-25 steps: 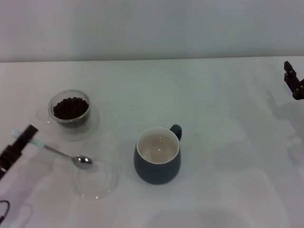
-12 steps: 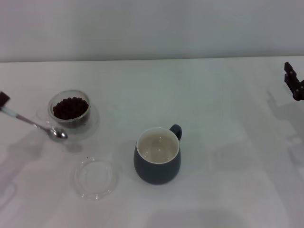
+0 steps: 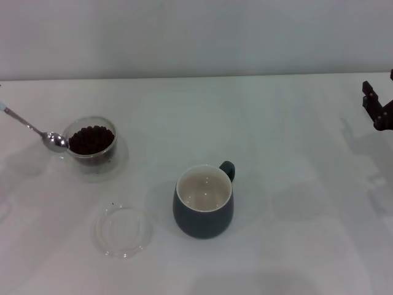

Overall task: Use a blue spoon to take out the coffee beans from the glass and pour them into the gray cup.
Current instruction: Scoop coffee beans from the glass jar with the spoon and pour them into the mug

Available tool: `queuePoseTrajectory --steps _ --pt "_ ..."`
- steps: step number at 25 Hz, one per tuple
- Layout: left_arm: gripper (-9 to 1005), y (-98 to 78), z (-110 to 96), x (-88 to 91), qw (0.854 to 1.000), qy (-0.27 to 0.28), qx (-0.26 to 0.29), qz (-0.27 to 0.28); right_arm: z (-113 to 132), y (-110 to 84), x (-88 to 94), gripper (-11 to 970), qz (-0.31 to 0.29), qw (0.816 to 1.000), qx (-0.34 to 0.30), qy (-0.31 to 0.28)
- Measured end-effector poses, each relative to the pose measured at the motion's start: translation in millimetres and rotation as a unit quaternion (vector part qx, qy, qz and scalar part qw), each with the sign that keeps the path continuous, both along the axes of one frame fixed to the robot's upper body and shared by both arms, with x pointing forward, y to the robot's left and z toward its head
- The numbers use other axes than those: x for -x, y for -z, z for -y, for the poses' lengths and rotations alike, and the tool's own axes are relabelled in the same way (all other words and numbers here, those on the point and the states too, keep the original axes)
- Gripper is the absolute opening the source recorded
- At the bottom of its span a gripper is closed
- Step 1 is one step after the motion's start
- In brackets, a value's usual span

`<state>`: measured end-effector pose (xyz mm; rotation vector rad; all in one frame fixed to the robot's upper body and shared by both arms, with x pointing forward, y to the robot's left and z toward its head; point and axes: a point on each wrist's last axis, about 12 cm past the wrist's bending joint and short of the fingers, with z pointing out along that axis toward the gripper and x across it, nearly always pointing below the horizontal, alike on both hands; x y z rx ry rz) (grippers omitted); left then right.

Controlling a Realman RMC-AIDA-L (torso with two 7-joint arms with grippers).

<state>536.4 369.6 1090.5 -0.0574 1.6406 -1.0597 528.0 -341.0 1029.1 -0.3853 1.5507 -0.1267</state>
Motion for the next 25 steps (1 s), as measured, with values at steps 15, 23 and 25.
queuePoseTrajectory --steps 15,23,25 --pt "128 -11.4 13 -50.1 0.996 0.000 -0.083 -0.029 -7 -0.4 -3.6 560 0.000 1.000 -0.003 -0.010" --pt "128 -12.3 29 -67.6 0.993 0.003 -0.109 -0.039 -11 0.0 -3.7 560 -0.003 1.000 -0.013 -0.019" --pt "128 -11.1 31 -70.5 0.992 0.000 -0.118 -0.044 -12 0.0 -3.4 561 -0.002 1.000 -0.015 -0.021"
